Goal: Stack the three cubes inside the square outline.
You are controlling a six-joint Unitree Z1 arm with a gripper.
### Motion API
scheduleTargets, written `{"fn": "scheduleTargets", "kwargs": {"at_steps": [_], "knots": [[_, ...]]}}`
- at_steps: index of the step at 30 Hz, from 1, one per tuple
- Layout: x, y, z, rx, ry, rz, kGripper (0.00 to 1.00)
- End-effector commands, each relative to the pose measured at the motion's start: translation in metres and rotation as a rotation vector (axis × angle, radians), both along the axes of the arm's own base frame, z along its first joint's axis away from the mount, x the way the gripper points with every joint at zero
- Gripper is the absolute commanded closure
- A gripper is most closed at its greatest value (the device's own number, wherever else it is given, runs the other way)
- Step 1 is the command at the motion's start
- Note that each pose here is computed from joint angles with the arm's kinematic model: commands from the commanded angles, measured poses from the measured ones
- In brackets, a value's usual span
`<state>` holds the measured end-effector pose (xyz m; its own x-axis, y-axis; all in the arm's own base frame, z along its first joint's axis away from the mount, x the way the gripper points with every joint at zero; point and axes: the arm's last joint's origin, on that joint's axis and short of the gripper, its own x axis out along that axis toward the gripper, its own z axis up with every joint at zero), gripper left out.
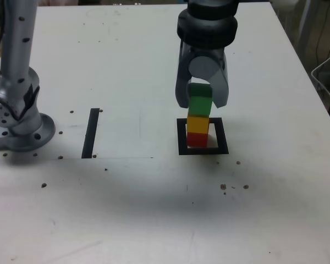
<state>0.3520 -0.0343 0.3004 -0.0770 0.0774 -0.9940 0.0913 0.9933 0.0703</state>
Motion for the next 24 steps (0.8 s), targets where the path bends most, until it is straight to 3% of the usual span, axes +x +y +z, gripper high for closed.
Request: {"fn": "scheduleTargets", "kwargs": {"at_steps": [1, 3, 9, 11, 24], "knots": [[-0.0002, 0.0002, 0.0009, -0.002, 0.004, -0.005, 0.55], [-0.0002, 0.0001, 0.0016, -0.003, 0.007, -0.01, 0.49], [-0.0001, -0.0001, 0.0024, -0.008, 0.009, -0.018, 0.1], [-0.0005, -0.0001, 0.0021, -0.008, 0.012, -0.018, 0.02], [-0.0024, 0.0001, 0.0009, -0.008, 0.03, -0.016, 0.01]]}}
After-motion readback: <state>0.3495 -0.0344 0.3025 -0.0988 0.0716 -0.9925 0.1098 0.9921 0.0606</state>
